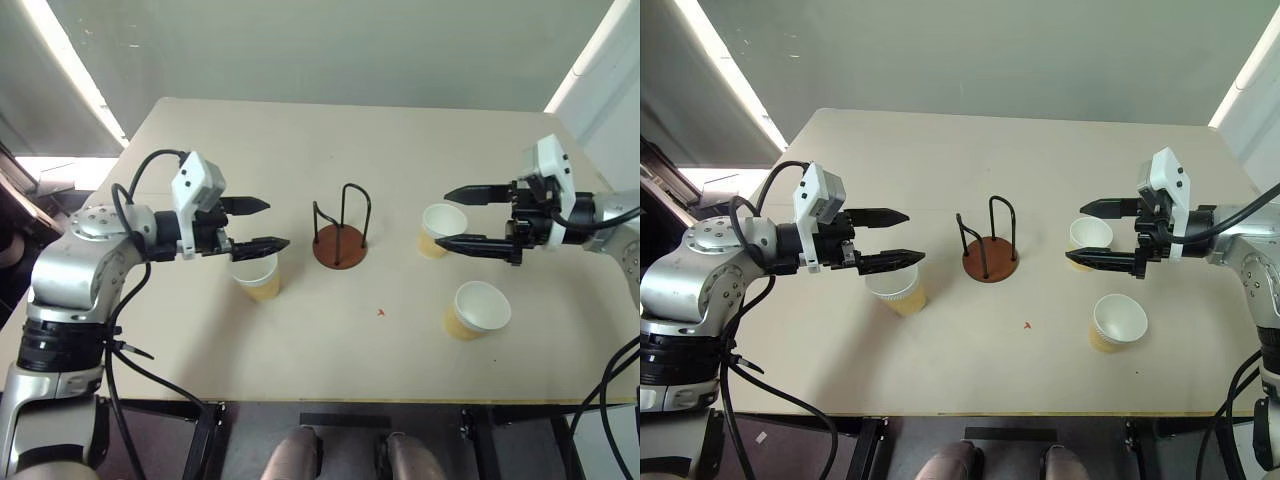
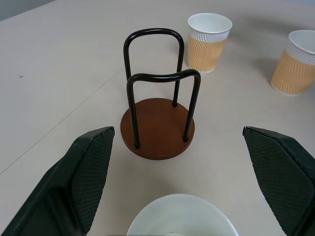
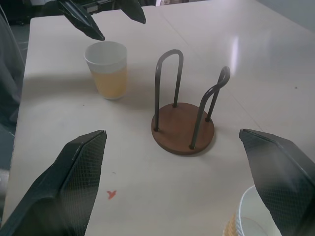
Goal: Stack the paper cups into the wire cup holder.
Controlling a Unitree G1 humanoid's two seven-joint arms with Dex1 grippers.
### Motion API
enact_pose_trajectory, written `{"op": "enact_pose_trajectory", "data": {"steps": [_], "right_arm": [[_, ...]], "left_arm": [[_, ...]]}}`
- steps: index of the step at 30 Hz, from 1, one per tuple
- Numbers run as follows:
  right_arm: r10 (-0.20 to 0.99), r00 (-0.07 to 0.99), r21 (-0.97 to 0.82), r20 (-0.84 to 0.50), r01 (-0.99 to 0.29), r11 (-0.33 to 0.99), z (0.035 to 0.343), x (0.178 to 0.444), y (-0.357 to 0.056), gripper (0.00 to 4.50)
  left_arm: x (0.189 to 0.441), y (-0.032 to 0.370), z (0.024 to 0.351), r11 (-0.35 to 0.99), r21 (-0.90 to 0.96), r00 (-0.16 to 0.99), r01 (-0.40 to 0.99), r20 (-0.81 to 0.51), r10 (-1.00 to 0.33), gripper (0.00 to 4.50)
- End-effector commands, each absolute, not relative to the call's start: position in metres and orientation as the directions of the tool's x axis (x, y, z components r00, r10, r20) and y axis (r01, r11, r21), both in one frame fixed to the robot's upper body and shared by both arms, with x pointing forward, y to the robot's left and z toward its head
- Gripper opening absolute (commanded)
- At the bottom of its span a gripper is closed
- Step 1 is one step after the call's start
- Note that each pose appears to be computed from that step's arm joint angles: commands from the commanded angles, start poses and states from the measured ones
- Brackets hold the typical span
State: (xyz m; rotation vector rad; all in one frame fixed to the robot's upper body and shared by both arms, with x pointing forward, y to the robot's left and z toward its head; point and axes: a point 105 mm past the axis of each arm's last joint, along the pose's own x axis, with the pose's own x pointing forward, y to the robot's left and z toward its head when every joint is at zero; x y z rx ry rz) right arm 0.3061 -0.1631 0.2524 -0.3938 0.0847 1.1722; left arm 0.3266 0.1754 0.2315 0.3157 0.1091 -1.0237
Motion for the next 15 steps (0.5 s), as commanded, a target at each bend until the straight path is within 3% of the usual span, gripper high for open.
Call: {"op": "enact_pose_trajectory", "data": {"steps": [1, 15], "right_arm": [[0.882, 0.394, -0.315, -0.258, -0.897, 0.309, 0.265, 0.304, -0.161, 4.48], [0.891, 0.375, -0.31, -0.255, -0.905, 0.292, 0.264, 0.305, -0.155, 4.48]], "left_arm": [[0.327, 0.176, 0.241, 0.48, 0.251, 0.532, 0.841, -0.216, -0.819, 4.5], [0.336, 0.183, 0.229, 0.54, 0.289, 0.606, 0.791, -0.241, -0.758, 4.5]]}}
